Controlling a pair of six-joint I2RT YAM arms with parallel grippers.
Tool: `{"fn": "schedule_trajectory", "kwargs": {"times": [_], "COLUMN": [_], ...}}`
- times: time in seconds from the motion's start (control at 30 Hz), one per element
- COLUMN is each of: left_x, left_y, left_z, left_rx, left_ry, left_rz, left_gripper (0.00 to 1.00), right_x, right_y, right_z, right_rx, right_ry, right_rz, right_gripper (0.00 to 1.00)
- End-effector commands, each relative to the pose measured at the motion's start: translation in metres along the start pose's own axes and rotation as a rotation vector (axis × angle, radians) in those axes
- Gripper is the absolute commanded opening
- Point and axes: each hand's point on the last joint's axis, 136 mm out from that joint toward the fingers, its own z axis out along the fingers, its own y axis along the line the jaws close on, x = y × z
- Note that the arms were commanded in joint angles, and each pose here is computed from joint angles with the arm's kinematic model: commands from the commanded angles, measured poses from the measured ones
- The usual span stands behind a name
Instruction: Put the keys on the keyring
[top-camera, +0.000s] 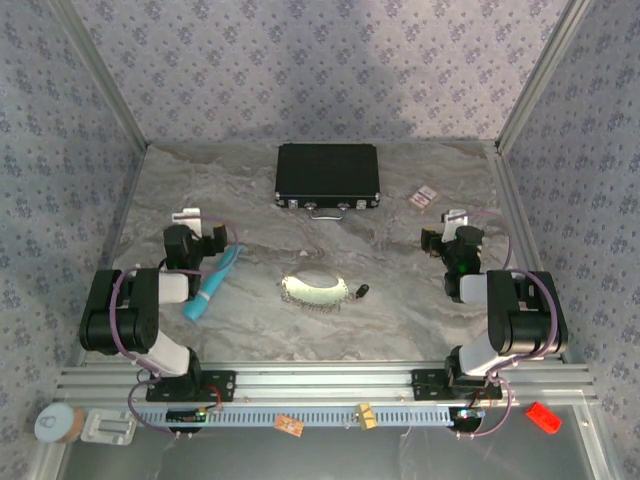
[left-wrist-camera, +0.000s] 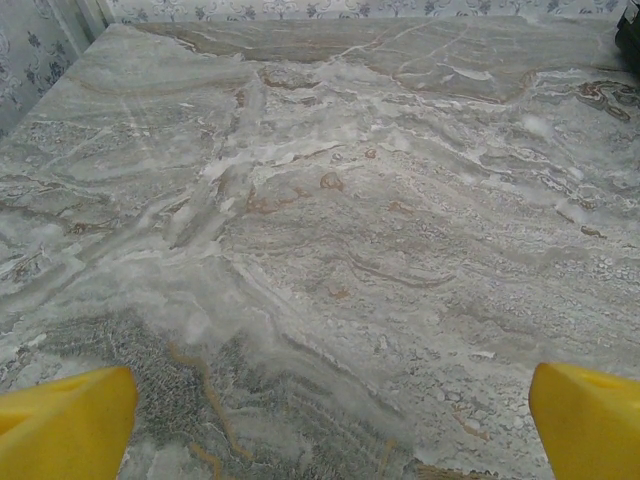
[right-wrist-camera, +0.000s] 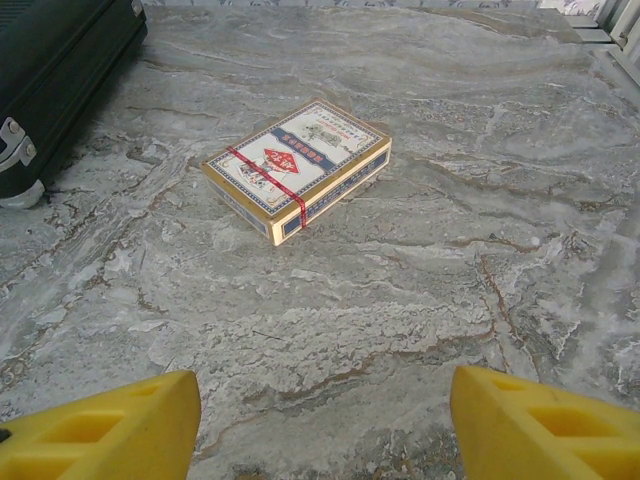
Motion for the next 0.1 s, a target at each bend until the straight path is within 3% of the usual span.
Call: {"fn": "schedule_trajectory", "kwargs": {"times": [0.0,0.07], "left_x": [-0.0046,-0.0042], "left_y": [0.0018,0.0019], "left_z": [0.0028,0.0026], "left_rx": [-0.002,-0.002], "left_ry": [-0.008,-0.008], "left_rz": [-0.017,-0.017], "left_gripper": [1.0,1.0], "right_x": [-0.0045,-0.0046], "right_y": [-0.0055,-0.0051], "right_z": [0.004,0.0033], "right_rx": [0.021,0.021], "right_ry": [-0.004,-0.006], "right_rz": [0.011,0.01], "right_gripper": [0.95,0.99]}}
